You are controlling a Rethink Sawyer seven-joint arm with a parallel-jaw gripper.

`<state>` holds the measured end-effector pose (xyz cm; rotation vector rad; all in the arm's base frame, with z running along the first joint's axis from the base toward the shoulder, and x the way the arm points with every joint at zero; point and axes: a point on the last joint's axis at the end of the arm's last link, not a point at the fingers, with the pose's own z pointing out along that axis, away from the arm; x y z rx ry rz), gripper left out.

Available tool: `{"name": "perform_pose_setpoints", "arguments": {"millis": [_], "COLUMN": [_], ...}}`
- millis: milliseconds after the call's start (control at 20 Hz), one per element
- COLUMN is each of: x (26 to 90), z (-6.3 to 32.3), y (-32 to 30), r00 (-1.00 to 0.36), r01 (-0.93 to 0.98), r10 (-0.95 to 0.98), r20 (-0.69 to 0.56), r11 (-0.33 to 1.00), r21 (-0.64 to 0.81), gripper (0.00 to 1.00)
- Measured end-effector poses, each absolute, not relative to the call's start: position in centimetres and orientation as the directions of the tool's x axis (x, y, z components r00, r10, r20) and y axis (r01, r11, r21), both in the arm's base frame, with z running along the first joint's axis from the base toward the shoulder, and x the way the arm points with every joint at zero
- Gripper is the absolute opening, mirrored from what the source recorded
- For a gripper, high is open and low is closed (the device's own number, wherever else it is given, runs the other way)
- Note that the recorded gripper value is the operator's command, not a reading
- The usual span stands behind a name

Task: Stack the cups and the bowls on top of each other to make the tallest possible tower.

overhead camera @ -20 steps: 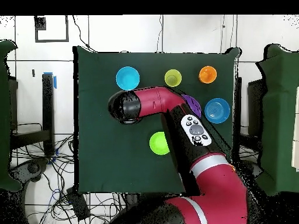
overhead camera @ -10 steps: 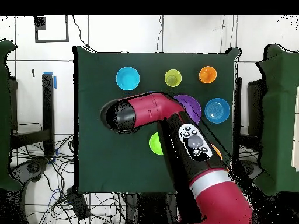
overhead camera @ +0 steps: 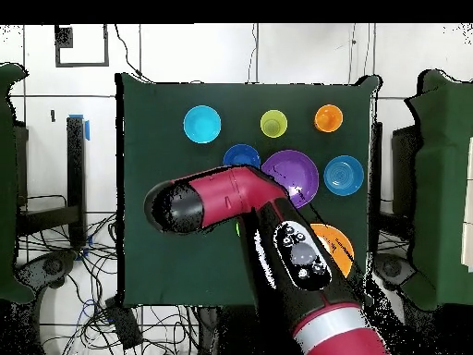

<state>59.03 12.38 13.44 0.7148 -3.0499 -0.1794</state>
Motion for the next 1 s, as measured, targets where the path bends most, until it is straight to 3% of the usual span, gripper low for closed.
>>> {"name": "perform_pose_setpoints", "arguments": {"millis": [1000], "x": [51.0], "z": [12.1], "y": [17.4], "r00": [-0.842], "r01": [-0.537], "r10": [-0.538], "r20": [-0.031], "r11": [0.834], "r21": [0.123], "gripper": [0.00]}}
